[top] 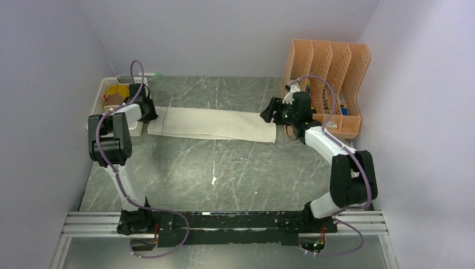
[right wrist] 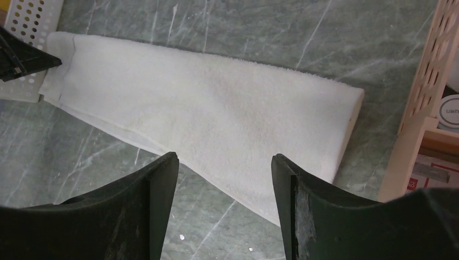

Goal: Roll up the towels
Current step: Fold the towel at the center of the board.

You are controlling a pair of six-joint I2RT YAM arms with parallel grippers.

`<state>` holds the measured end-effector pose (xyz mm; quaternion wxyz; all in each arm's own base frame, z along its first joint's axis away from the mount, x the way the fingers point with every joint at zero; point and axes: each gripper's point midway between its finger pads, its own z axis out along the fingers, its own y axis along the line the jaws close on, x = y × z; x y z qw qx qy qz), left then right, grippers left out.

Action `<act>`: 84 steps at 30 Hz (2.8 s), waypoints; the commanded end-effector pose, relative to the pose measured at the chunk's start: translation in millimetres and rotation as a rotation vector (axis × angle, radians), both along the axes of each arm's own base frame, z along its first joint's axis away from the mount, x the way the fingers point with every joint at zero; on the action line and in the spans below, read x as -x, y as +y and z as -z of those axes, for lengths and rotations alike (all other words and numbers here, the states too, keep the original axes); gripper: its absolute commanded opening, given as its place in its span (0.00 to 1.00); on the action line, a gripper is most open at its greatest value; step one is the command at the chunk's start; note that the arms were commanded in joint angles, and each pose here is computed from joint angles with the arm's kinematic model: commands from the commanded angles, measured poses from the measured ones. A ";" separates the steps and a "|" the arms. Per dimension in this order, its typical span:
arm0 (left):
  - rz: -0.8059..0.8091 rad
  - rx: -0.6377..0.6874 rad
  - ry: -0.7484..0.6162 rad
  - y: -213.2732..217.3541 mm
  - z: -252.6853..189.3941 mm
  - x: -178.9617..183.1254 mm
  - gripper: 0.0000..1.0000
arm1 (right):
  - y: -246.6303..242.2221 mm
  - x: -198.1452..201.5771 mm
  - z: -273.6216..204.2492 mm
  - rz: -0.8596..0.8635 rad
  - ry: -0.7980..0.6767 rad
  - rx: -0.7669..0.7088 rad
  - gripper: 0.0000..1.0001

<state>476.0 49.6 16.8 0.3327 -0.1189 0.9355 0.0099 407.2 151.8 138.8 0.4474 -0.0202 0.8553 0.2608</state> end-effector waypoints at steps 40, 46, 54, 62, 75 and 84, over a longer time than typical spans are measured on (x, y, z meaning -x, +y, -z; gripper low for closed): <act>0.045 -0.460 0.043 35.4 -143.3 26.3 0.07 | 16.8 5.4 -39.0 -0.032 -0.028 -0.110 0.63; 0.022 -0.474 0.040 26.5 -158.8 27.0 0.07 | 19.4 5.0 -31.7 -0.036 -0.002 -0.115 0.63; 0.215 -0.294 0.134 -69.4 -124.4 15.0 0.07 | 22.0 6.1 -34.2 -0.041 0.009 -0.115 0.64; 0.470 0.153 0.050 -205.8 -118.4 -1.3 0.07 | 18.5 11.0 -37.4 -0.027 0.006 -0.108 0.65; 0.732 0.640 0.054 -400.2 -107.8 27.7 0.07 | 7.9 20.7 -57.4 0.024 -0.022 -0.108 0.66; 0.729 0.832 0.018 -466.3 -90.3 19.6 0.07 | -4.0 34.9 -70.6 0.063 -0.060 -0.088 0.67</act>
